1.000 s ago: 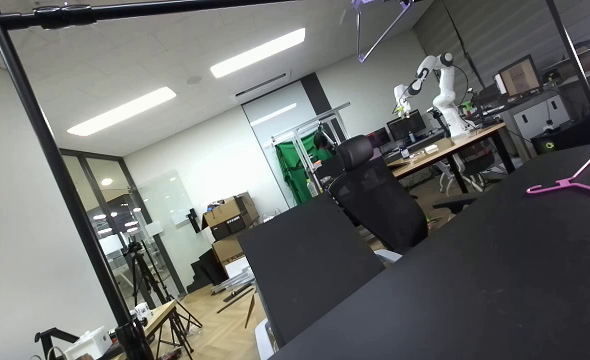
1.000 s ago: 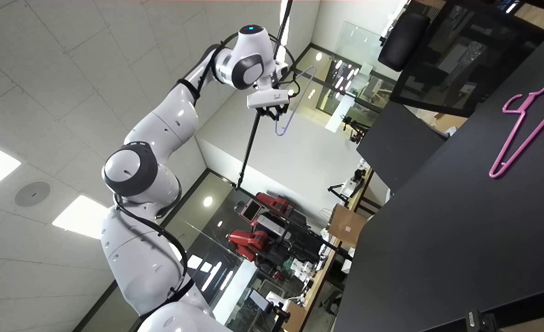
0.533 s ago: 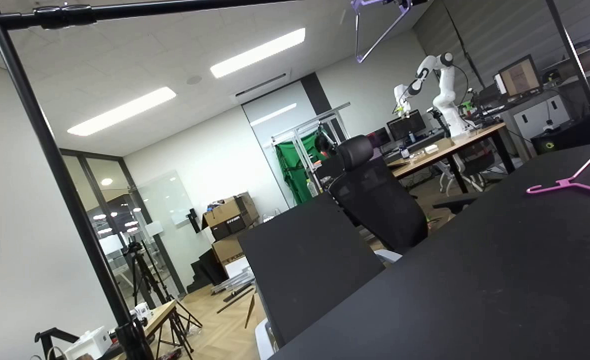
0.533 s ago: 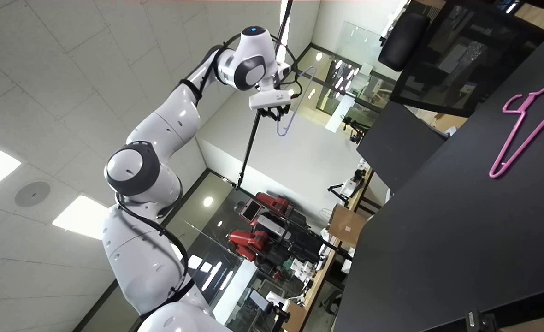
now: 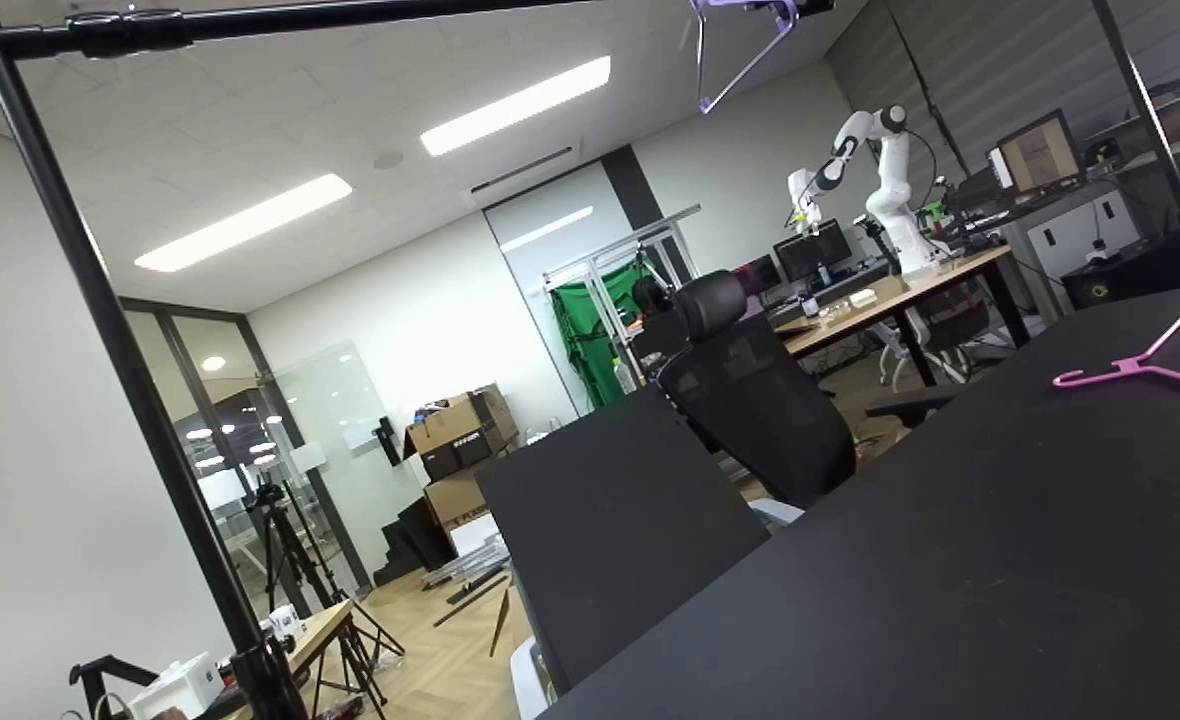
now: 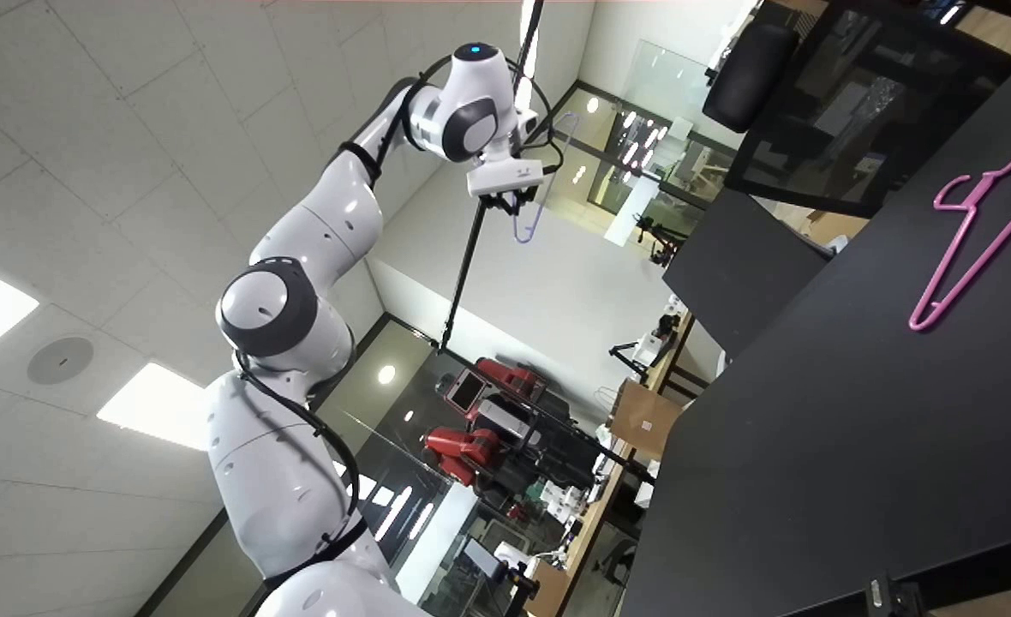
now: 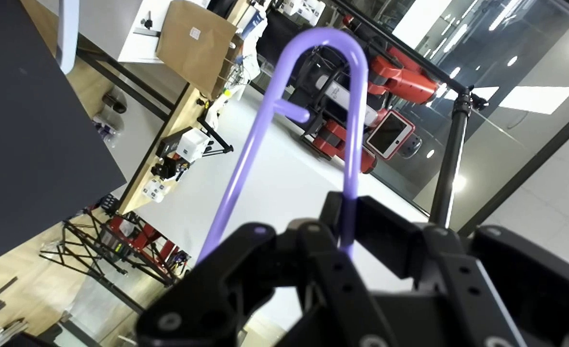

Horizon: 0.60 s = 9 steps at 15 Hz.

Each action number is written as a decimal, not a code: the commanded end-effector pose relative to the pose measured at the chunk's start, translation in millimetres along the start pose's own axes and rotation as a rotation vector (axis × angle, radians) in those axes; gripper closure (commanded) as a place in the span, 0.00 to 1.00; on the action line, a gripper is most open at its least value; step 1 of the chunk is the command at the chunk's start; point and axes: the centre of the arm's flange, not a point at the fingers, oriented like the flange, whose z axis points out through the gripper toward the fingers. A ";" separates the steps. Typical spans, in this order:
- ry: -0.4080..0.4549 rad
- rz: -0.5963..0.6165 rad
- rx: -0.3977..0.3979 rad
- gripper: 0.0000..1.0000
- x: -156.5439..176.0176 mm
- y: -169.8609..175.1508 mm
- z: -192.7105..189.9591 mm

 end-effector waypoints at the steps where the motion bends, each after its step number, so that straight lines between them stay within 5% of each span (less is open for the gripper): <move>1: 0.006 -0.004 0.018 0.96 33.2 -0.3 -9.7; 9: -0.027 0.153 -0.022 0.96 54.4 21.1 -12.0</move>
